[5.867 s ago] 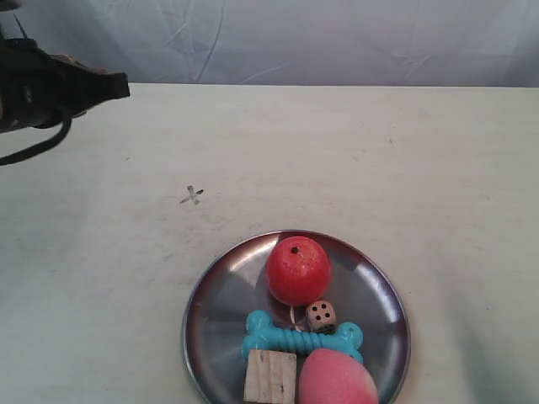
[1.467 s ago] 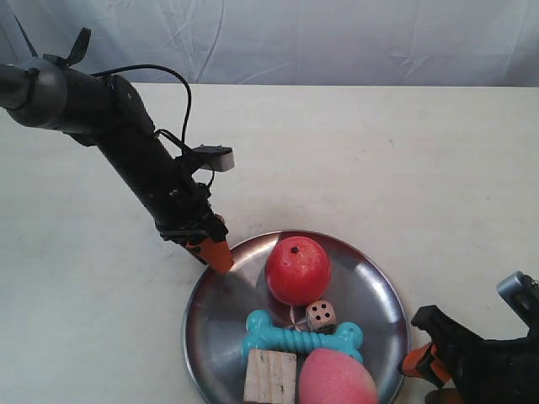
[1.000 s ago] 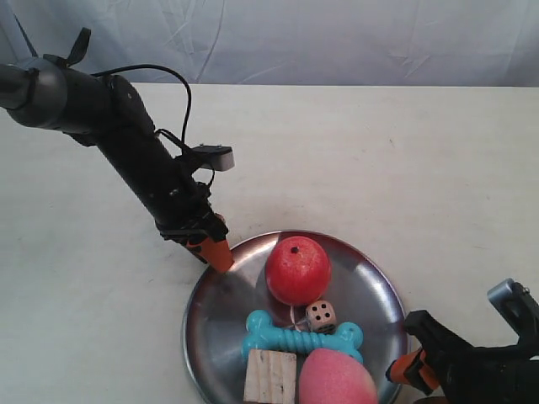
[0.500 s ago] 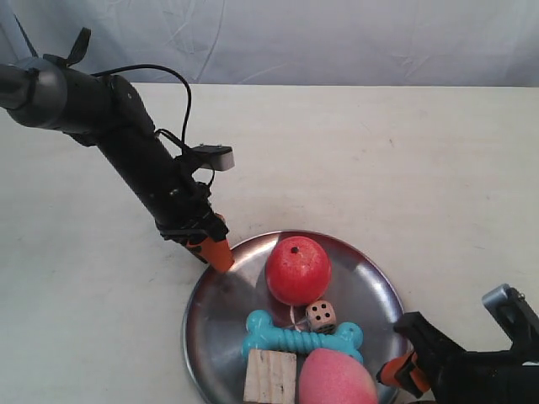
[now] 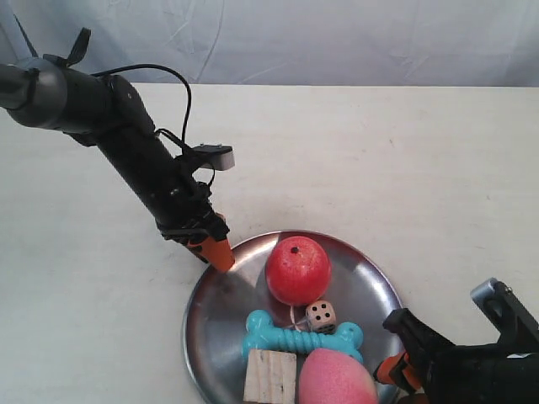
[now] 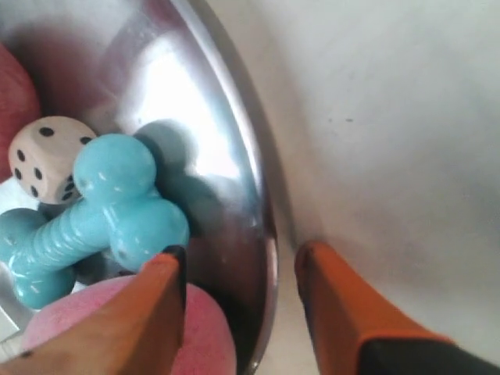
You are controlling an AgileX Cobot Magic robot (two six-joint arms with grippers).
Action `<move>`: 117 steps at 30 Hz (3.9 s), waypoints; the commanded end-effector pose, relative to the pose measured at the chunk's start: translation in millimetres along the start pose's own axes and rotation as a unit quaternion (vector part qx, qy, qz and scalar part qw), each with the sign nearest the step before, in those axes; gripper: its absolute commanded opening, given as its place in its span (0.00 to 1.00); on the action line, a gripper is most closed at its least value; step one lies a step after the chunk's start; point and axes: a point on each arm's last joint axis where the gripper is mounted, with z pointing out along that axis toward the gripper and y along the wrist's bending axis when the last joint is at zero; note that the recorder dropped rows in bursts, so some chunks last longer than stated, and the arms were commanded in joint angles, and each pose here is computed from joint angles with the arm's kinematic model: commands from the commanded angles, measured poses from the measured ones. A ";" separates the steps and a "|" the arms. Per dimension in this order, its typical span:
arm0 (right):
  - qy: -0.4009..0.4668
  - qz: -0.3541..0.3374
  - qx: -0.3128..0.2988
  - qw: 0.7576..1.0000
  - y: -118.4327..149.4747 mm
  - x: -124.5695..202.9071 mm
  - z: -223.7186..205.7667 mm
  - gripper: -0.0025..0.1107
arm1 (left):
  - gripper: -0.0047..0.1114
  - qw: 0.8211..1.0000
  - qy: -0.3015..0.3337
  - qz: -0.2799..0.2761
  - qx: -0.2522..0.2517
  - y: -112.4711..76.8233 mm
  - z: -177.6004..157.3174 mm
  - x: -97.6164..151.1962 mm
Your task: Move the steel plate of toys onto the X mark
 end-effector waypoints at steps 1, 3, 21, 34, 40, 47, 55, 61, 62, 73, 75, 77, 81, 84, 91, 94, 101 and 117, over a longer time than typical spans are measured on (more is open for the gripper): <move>-0.002 -0.011 0.002 1.000 0.4 0.0 0.6 0.43 | 0.42 1.000 0.000 -0.003 0.005 -1.0 1.3 -1.0; -0.001 -0.011 0.003 1.000 0.2 0.0 0.8 0.43 | 0.42 1.000 -0.001 -0.003 0.005 -0.9 1.3 -1.1; -0.001 -0.038 0.034 0.999 20.5 -3.0 20.7 0.43 | 0.42 0.999 0.020 -0.010 0.022 0.5 7.6 2.6; -0.015 -0.043 0.040 0.998 19.5 -5.7 22.0 0.43 | 0.42 0.997 0.050 -0.040 0.045 15.4 34.9 9.2; -0.028 -0.052 0.041 0.997 19.5 -8.3 21.9 0.40 | 0.19 0.995 0.044 -0.083 0.035 16.9 35.1 8.1; -0.026 -0.052 0.041 0.997 19.5 -7.9 21.9 0.02 | 0.04 0.993 0.039 -0.100 0.038 16.2 35.1 6.9; 0.013 -0.048 0.028 0.998 22.7 -0.4 19.7 0.02 | 0.04 0.992 0.065 -0.098 0.034 12.6 28.7 11.1; 0.013 -0.070 -0.014 0.997 40.4 0.0 12.0 0.01 | 0.04 0.990 0.082 -0.111 0.027 9.6 22.9 13.7; 0.015 -0.070 -0.015 0.997 41.2 0.4 11.9 0.01 | 0.04 0.990 0.081 -0.110 0.028 9.1 22.2 13.6; 0.020 -0.073 -0.021 0.997 45.4 1.2 11.4 0.01 | 0.04 0.991 0.084 -0.104 0.007 2.2 7.1 13.9; 0.020 -0.073 -0.021 0.997 45.4 1.2 11.4 0.01 | 0.04 0.991 0.083 -0.103 0.004 1.4 5.0 13.9; 0.020 -0.073 -0.021 0.997 45.4 1.2 11.4 0.01 | 0.04 0.992 0.080 -0.101 0.003 0.1 3.0 13.4; 0.018 -0.073 -0.021 0.997 45.3 0.8 11.4 0.01 | 0.04 0.993 0.070 -0.095 -0.001 -4.6 -4.5 11.9; 0.015 -0.073 -0.021 0.997 45.3 0.4 11.5 0.01 | 0.04 0.994 0.064 -0.089 -0.006 -8.0 -10.9 10.4; 0.013 -0.086 -0.034 0.996 54.6 0.0 10.3 0.01 | 0.04 0.994 0.070 -0.082 -0.009 -10.4 -19.6 4.1; 0.005 -0.092 -0.038 0.995 58.0 -1.4 9.8 0.01 | 0.04 0.994 0.073 -0.081 -0.008 -10.9 -20.5 3.8; 0.002 -0.097 -0.048 0.994 65.1 -2.0 8.7 0.01 | 0.04 0.994 0.084 -0.076 -0.005 -12.1 -22.5 4.4; -0.008 -0.110 -0.065 0.992 77.8 -3.7 6.7 0.01 | 0.04 0.995 0.073 -0.064 -0.015 -13.0 -30.6 -4.5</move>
